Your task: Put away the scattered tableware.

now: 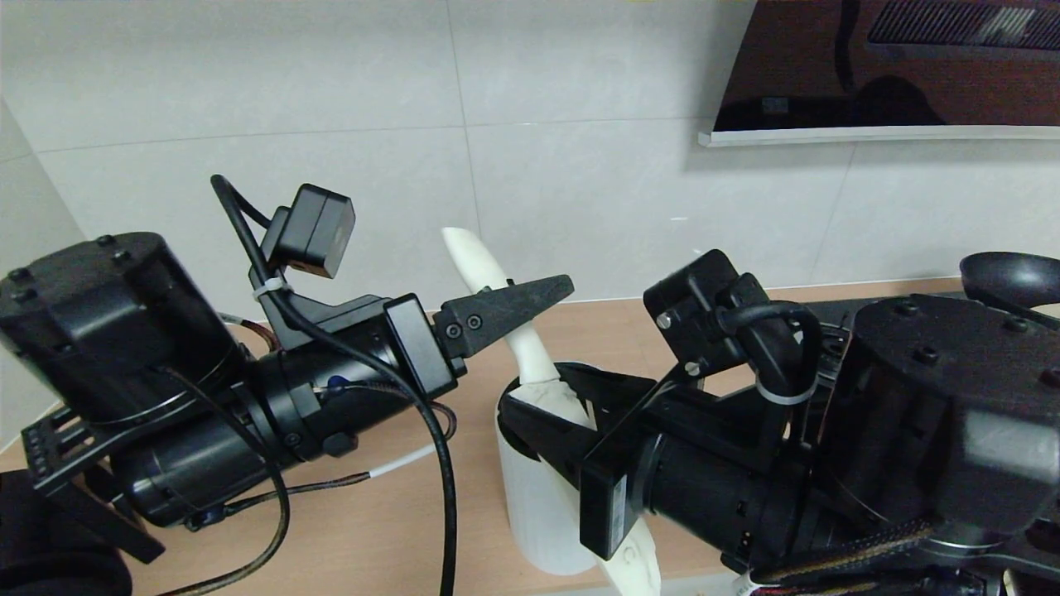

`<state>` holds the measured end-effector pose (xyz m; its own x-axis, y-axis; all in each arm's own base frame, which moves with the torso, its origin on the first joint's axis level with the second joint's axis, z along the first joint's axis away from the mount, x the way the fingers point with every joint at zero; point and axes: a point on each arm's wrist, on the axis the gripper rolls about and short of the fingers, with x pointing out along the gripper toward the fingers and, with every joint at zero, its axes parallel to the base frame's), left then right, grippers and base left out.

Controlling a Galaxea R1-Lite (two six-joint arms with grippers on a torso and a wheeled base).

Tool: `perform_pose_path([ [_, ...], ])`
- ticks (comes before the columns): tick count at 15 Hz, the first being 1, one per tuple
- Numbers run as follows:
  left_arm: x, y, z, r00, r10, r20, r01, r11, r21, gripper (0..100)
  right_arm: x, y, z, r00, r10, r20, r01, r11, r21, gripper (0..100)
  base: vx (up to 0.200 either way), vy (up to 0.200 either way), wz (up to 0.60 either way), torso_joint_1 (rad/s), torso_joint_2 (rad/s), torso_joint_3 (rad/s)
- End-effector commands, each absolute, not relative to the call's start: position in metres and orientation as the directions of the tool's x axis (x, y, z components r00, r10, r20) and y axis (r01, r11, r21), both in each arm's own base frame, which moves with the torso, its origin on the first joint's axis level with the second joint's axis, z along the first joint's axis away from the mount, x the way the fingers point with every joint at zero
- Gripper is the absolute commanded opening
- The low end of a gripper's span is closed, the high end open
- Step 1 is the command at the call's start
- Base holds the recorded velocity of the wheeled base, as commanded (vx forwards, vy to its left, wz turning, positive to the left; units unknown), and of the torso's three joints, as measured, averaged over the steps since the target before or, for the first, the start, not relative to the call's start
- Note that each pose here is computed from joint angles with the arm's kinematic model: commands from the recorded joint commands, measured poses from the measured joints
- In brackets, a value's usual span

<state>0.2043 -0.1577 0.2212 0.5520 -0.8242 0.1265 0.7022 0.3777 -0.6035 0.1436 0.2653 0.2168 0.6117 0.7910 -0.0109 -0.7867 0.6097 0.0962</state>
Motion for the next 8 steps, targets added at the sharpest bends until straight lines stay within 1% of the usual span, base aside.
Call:
perform_pose_path([
  [1,0.2043,-0.1576,0.2212,0.552,-0.824,0.126,0.702,0.378,-0.604,0,0.1432,0.2654,0.2168,0.610,0.792,-0.011,-0.788,0.608,0.096,0,0.000,0.000,0.00,0.000,0.00,0.000],
  [8,0.2041,-0.1576,0.2208,0.551,-0.825,0.125,0.702,0.377,-0.604,0,0.1399,0.2641,0.2188,0.606,0.796,-0.005,-0.792,0.603,0.097,0,0.000,0.000,0.00,0.000,0.00,0.000],
])
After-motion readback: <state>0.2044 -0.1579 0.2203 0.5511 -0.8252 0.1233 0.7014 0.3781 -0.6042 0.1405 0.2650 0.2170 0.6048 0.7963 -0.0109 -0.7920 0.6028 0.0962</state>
